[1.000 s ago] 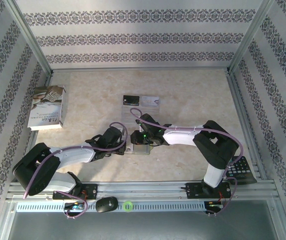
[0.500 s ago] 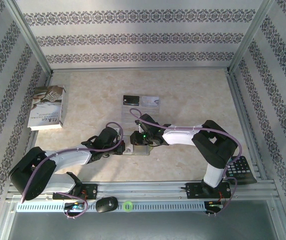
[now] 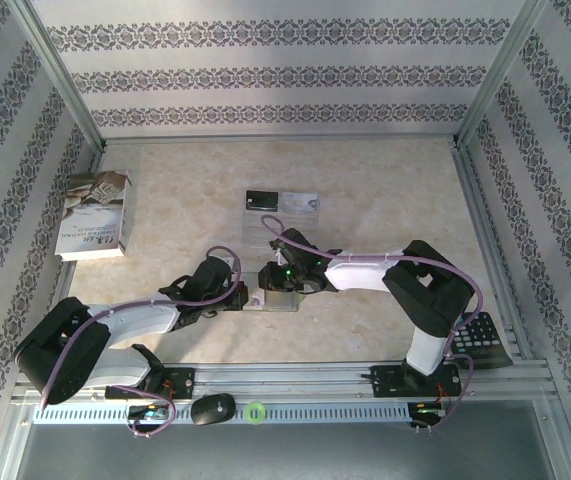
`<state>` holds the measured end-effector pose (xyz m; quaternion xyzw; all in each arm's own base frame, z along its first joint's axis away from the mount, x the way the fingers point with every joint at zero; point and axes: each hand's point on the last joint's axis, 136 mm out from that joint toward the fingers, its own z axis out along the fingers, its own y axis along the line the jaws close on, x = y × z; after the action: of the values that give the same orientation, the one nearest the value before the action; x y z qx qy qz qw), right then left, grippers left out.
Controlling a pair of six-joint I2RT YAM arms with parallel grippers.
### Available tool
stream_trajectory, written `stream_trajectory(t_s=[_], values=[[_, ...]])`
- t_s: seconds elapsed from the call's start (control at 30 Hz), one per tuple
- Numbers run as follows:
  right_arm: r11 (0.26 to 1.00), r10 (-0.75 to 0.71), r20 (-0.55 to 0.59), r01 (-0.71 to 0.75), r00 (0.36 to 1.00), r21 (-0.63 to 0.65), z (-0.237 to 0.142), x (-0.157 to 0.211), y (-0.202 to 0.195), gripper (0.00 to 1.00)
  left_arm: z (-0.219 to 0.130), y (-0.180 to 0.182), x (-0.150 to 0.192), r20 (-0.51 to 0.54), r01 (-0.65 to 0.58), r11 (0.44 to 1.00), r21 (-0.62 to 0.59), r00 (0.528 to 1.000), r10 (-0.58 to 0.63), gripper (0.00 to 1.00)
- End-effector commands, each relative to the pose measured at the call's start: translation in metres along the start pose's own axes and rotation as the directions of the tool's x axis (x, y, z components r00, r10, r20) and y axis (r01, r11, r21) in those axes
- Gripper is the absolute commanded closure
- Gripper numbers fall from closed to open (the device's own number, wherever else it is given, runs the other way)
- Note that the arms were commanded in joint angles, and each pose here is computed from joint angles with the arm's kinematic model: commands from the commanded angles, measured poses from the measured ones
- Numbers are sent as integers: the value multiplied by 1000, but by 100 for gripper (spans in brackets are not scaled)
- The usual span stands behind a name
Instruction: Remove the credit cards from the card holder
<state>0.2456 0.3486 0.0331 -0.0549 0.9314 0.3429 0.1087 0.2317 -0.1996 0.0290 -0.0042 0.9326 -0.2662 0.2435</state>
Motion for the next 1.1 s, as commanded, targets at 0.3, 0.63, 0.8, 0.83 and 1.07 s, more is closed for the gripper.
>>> stream_trajectory(t_s=[0.3,0.63,0.8,0.83,1.07], values=[[998,34,-4,-34,999,-51,-4,6,2,78,-7,-12,-13,50,74,993,93,996,-79,100],[990,74,-31,-77,997,-115,5,12,6,80,-6,-9,-13,51,107,989,106,992,-113,100],[991,77,-26,-79,997,-112,7,11,3,90,-6,-10,-13,52,114,987,111,991,-121,100],[991,77,-24,-79,997,-112,7,11,3,93,-6,-10,-13,50,114,987,111,992,-120,100],[995,84,37,-82,996,-55,-8,6,-16,100,-10,-2,-13,60,121,990,78,990,-126,86]])
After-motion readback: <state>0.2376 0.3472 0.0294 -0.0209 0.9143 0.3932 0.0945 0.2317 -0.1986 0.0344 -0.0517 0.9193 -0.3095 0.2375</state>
